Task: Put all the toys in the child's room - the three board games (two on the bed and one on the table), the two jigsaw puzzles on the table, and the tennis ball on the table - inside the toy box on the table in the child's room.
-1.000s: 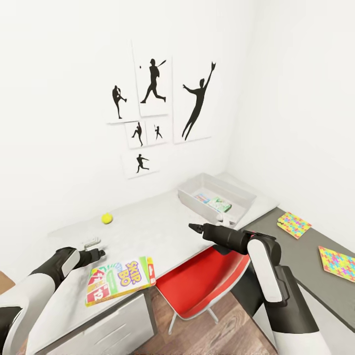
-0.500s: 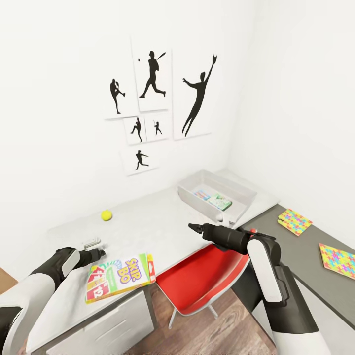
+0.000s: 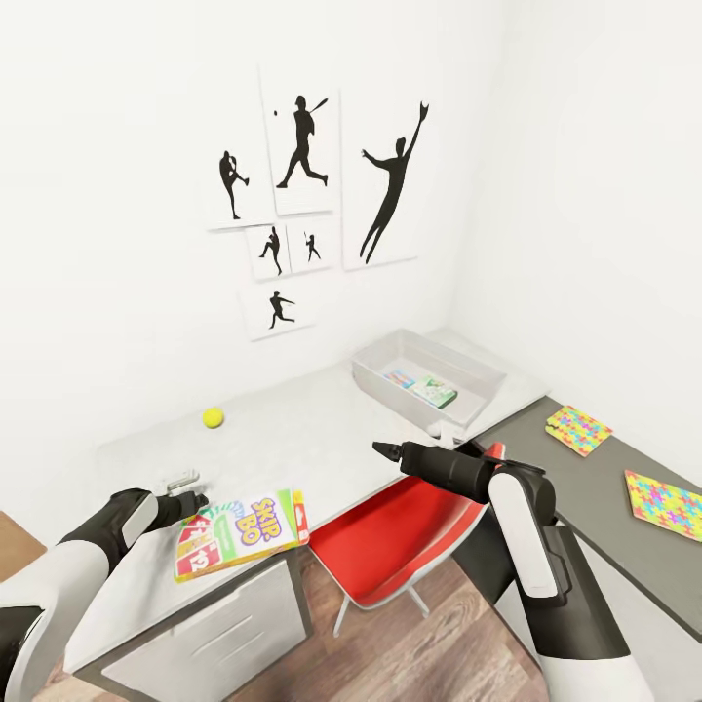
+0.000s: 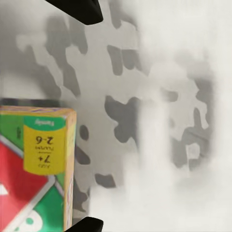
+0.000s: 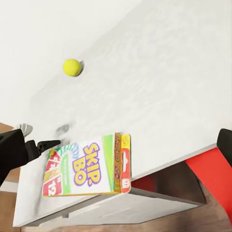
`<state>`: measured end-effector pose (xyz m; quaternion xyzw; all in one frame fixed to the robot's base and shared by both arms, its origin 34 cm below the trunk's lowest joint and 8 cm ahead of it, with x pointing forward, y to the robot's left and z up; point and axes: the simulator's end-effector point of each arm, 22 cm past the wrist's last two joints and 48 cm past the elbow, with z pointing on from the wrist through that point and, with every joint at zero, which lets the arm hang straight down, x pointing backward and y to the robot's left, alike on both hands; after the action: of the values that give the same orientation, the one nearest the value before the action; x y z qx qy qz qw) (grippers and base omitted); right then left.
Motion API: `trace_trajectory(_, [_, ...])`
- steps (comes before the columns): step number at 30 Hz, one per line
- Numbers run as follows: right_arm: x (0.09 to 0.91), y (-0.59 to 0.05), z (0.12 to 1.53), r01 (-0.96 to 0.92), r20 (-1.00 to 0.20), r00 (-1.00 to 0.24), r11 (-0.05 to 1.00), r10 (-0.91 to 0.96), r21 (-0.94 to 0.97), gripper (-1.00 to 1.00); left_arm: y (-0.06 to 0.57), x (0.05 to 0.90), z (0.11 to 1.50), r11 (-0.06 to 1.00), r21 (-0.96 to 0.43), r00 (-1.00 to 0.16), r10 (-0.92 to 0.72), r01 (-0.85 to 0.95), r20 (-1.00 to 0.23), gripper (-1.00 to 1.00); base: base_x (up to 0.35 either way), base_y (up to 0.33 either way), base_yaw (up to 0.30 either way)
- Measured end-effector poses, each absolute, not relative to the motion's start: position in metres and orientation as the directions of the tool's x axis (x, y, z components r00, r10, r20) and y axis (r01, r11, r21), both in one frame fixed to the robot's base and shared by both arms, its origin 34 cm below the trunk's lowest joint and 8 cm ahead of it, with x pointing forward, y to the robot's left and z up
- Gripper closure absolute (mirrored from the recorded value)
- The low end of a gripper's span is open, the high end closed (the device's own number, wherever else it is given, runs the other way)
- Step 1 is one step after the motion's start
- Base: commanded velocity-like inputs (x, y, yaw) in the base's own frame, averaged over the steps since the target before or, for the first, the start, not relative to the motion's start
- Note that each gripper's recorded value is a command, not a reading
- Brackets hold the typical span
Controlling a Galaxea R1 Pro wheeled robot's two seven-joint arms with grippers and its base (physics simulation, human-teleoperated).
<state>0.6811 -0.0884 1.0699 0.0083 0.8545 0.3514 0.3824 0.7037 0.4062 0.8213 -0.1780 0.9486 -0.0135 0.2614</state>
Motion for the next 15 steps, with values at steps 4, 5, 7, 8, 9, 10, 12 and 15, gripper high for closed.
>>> trace_trajectory(4, [0.681, -0.088, 1.070, -0.255, -0.648, -0.707, 0.753, 0.283, 0.607, -1.00, 0.406, 0.704, 0.821, 0.936, -0.120, -0.800, -0.345, -0.330, -0.491, -1.00, -0.005, 0.000, 0.000])
trace_trajectory(5, [0.681, -0.088, 1.070, -0.254, -0.648, -0.707, 0.753, 0.283, 0.607, -1.00, 0.406, 0.704, 0.821, 0.936, -0.121, -0.800, -0.345, -0.329, -0.491, -1.00, -0.002, -0.018, 0.000])
trace_trajectory(7, [0.681, -0.088, 1.070, -0.255, -0.648, -0.707, 0.753, 0.283, 0.607, -1.00, 0.404, 0.704, 0.821, 0.937, -0.130, -0.800, -0.345, -0.324, -0.491, -1.00, -0.002, -0.046, 0.000])
trace_trajectory(8, [0.681, -0.088, 1.070, -0.255, -0.648, -0.707, 0.753, 0.283, 0.607, -1.00, 0.402, 0.705, 0.822, 0.937, -0.134, -0.800, -0.345, -0.321, -0.491, -1.00, -0.001, -0.105, 0.000])
trace_trajectory(9, [0.681, -0.088, 1.070, -0.255, -0.648, -0.707, 0.753, 0.283, 0.607, -1.00, 0.400, 0.705, 0.822, 0.938, -0.143, -0.801, -0.344, -0.316, -0.490, -1.00, -0.001, -0.135, 0.000])
trace_trajectory(10, [0.681, -0.089, 1.070, -0.255, -0.648, -0.707, 0.753, 0.283, 0.607, -1.00, 0.399, 0.706, 0.822, 0.938, -0.148, -0.801, -0.344, -0.312, -0.490, -1.00, -0.001, -0.190, 0.000])
trace_trajectory(12, [0.681, -0.088, 1.070, -0.255, -0.648, -0.707, 0.753, 0.283, 0.607, -1.00, 0.395, 0.707, 0.823, 0.939, -0.164, -0.801, -0.343, -0.302, -0.490, -1.00, 0.000, -0.198, 0.000])
trace_trajectory(15, [0.681, -0.089, 1.070, -0.255, -0.648, -0.707, 0.753, 0.283, 0.607, -1.00, 0.393, 0.708, 0.823, 0.939, -0.171, -0.802, -0.342, -0.297, -0.490, -1.00, 0.000, -0.113, 0.000])
